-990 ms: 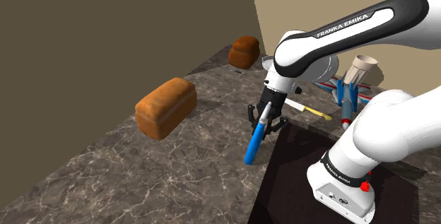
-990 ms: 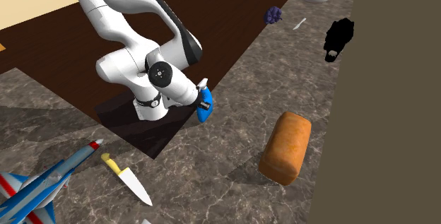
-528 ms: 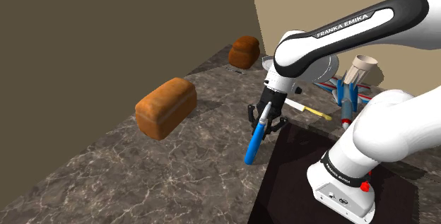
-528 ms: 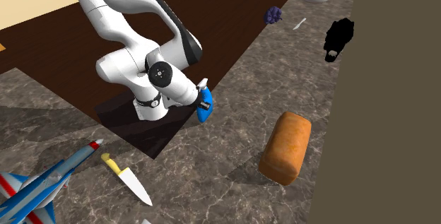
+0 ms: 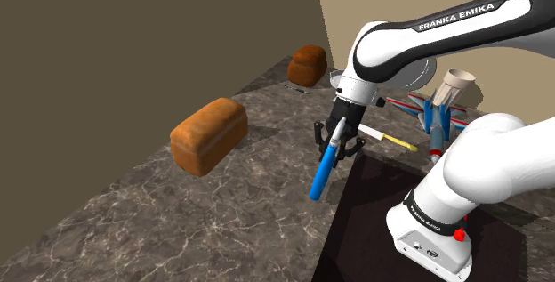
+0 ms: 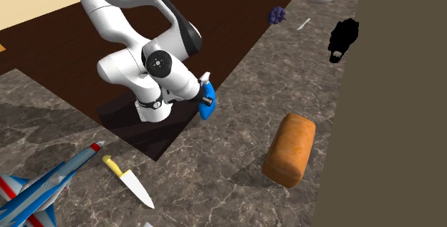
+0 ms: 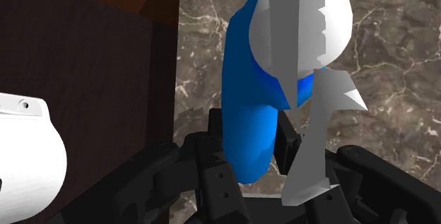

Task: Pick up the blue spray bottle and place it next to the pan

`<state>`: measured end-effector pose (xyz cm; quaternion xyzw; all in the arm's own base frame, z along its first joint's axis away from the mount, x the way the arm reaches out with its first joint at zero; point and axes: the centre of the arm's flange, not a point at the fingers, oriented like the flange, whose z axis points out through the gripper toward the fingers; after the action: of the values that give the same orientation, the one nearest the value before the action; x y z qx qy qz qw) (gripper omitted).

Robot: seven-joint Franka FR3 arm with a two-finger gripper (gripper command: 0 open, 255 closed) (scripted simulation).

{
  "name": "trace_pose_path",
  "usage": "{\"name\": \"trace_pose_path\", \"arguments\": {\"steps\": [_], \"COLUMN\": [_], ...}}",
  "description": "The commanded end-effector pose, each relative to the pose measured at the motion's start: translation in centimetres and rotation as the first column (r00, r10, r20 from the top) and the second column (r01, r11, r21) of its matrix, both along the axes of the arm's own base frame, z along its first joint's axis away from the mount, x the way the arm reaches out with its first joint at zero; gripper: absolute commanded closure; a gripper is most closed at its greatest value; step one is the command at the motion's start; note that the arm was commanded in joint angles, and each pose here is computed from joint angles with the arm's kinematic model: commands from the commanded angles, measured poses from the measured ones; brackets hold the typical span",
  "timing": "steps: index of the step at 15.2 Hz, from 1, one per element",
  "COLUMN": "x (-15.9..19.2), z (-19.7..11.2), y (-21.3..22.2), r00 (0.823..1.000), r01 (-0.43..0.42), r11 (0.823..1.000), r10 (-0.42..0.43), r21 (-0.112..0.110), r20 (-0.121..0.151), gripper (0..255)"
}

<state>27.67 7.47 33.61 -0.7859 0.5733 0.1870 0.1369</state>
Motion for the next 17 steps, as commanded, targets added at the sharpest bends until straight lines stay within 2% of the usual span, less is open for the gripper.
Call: {"name": "trace_pose_path", "arguments": {"steps": [1, 17], "x": [0.0, 0.0], "z": [1.1, 9.5], "y": [-0.1, -0.1], "r00": [1.0, 1.0], "r01": [0.0, 0.0], "r11": [1.0, 1.0], "r10": [0.0, 0.0], "r21": [0.0, 0.0], "r20": [-0.001, -0.001], "gripper": [255, 255]}}
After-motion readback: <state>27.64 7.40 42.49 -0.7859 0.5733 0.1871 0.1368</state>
